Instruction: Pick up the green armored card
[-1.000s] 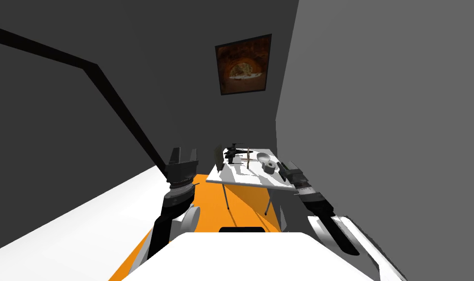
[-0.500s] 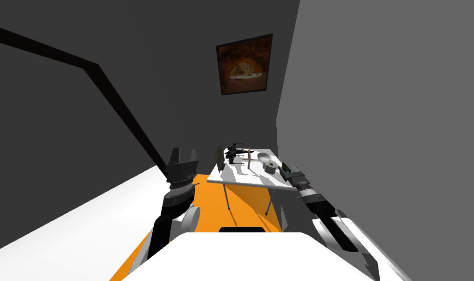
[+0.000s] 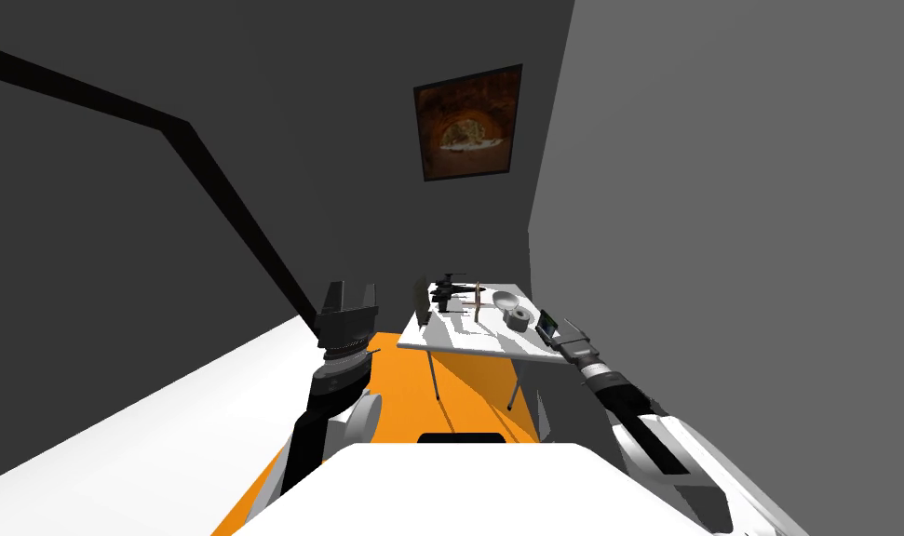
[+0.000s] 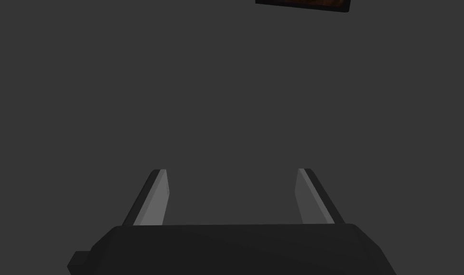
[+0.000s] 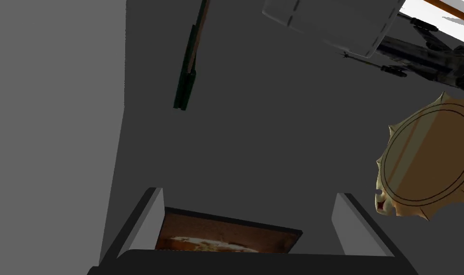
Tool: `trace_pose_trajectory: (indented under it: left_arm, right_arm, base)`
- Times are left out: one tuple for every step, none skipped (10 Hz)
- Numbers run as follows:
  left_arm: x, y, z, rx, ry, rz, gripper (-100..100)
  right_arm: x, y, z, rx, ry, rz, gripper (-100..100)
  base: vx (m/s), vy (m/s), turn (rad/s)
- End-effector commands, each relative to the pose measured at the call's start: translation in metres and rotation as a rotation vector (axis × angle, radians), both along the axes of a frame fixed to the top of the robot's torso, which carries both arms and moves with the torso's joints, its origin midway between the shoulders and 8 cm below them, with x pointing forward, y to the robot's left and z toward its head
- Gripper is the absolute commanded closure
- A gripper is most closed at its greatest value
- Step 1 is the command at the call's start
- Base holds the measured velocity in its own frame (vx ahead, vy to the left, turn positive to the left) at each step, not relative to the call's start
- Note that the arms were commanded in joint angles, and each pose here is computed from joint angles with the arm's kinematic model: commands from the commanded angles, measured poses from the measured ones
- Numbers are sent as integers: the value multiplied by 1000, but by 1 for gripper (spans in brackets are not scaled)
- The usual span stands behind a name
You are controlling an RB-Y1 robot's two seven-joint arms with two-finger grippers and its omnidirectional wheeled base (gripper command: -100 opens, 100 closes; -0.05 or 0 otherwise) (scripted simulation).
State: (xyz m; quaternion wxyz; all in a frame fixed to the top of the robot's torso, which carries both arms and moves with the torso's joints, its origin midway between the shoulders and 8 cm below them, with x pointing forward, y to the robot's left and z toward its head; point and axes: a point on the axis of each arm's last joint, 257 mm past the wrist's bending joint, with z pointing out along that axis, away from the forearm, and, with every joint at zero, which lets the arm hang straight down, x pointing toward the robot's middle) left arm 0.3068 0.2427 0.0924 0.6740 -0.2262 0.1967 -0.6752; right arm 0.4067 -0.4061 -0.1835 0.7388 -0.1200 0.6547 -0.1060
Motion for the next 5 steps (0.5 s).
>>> trace_pose_trajectory:
  left_arm:
    - [0, 0, 0, 0, 0, 0, 0]
    - [0, 0, 0, 0, 0, 0, 0]
    - [0, 0, 0, 0, 0, 0, 0]
    - [0, 0, 0, 0, 0, 0, 0]
    - [0, 0, 0, 0, 0, 0, 0]
  right_arm:
    - [2, -14, -10, -86, 37, -26, -100]
    - [2, -22, -17, -133, 57, -39, -100]
    - [1, -31, -22, -177, 76, -51, -100]
    - [1, -38, -26, -217, 92, -61, -100]
    - [0, -51, -33, -285, 120, -76, -100]
  base:
    - [4, 19, -2]
    - [-2, 18, 0]
    - [-1, 20, -2]
    - [1, 20, -1]
    - [1, 23, -2]
